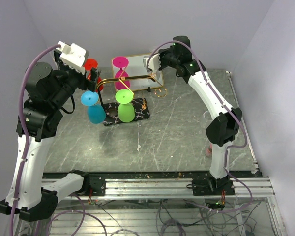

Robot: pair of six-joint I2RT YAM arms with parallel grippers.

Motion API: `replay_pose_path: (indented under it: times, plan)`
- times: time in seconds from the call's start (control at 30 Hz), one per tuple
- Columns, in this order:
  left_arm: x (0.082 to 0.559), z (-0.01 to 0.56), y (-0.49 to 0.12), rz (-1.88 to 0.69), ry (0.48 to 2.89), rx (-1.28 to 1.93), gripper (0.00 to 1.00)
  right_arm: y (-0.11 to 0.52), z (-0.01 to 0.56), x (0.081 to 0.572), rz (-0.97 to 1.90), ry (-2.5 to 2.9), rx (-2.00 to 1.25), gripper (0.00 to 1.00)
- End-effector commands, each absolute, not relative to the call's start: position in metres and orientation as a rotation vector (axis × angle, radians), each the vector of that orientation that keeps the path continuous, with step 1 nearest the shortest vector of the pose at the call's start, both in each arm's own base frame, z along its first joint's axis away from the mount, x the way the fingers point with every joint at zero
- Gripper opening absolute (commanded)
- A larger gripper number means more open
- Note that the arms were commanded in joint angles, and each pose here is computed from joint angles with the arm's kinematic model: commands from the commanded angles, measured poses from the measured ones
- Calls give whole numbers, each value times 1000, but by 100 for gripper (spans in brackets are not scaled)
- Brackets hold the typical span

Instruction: Place the wine glass upside down on the wine glass rack

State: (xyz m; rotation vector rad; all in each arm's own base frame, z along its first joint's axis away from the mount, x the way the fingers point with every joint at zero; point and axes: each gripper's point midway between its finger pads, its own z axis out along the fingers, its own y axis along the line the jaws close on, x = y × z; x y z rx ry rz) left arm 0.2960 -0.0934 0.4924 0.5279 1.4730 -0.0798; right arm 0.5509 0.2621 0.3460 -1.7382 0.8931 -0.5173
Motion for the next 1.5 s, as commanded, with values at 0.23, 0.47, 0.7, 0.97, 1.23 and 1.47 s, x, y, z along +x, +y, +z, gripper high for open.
replay_pose_path:
  times: [0.23, 0.47, 0.7, 0.97, 1.23, 1.47]
  plan:
    - [303, 499, -90, -54, 1449, 518, 93, 281, 366, 570, -532, 837, -1650, 0]
    - [306, 497, -90, -50, 1457, 518, 93, 295, 364, 562, -486, 813, -1676, 0]
    - [307, 496, -90, -52, 1460, 518, 93, 300, 361, 553, -455, 812, -1703, 0]
    - [307, 497, -91, -58, 1455, 523, 93, 299, 356, 540, -424, 825, -1739, 1]
    - [307, 496, -93, -68, 1456, 529, 93, 295, 346, 532, -413, 849, -1771, 4]
    - [305, 496, -95, -82, 1453, 533, 93, 293, 342, 531, -417, 861, -1772, 11]
